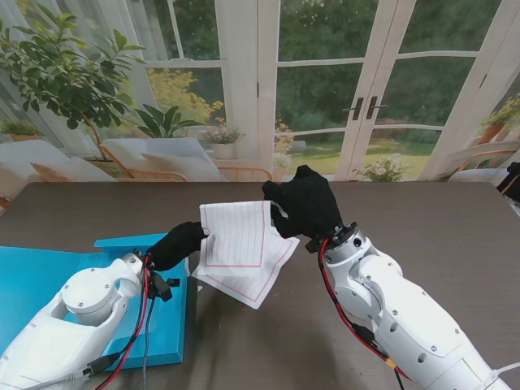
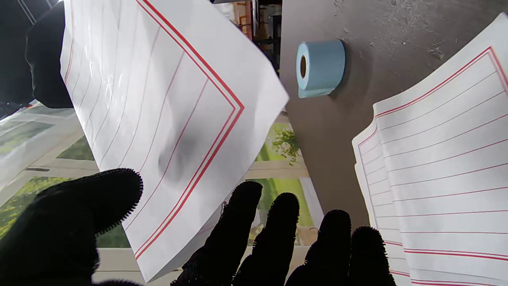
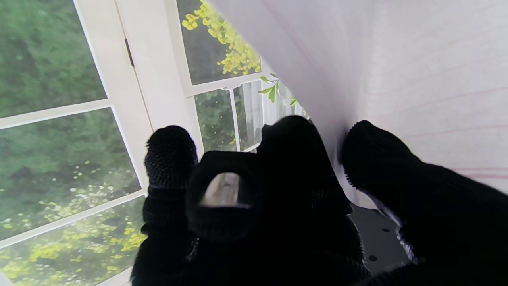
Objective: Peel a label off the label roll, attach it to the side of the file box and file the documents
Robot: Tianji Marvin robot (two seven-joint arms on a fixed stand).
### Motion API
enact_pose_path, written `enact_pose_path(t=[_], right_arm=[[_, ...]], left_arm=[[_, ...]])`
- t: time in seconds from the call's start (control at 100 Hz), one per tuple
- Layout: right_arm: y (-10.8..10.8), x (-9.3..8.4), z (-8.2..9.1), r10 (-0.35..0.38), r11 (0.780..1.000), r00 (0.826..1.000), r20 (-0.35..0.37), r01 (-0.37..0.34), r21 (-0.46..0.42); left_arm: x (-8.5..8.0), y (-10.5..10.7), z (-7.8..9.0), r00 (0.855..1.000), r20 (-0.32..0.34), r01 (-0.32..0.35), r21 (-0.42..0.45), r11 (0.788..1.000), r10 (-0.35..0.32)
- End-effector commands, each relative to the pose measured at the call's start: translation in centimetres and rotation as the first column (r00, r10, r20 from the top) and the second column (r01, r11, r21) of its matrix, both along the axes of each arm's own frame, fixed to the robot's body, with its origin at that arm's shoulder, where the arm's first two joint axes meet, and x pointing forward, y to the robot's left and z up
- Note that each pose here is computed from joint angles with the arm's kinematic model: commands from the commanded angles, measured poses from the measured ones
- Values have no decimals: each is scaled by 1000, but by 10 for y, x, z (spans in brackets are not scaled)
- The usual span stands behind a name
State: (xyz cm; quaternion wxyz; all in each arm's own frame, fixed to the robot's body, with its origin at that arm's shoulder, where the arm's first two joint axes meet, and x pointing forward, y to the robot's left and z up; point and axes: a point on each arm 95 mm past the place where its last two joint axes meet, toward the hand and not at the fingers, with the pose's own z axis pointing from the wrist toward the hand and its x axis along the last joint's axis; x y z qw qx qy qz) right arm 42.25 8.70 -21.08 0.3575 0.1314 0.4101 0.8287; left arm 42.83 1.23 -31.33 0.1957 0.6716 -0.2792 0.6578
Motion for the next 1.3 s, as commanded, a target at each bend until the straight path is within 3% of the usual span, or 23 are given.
enact_pose_path(t=[0.0,0.29,0.46,0.83,1.07,1.29], right_arm=[[5,-1,-3,3,1000,1000,-15,-2,3],[5,2,-16,-7,1000,999,-53,8,14],[6,3,-22,-7,1000,998,-70,8,12],[9,3,-32,-3,1000,996,-92,4,9],[6,6,-36,-8,1000,995,-95,7,-14],[1,8,-37,-39,998,993,-108,33,-55]], left_arm=[[0,-3,-1,1000,8,15,-7,1000,-15],[4,-10,-5,998,62,1,-107,994,6],[4,-13,-4,996,92,0,-102,995,10],[1,-23,-1,989,121,-65,-181,981,88],[-4,-22,2,985,139,-77,-199,977,105],[-10,-15,0,985,144,-70,-162,984,93]])
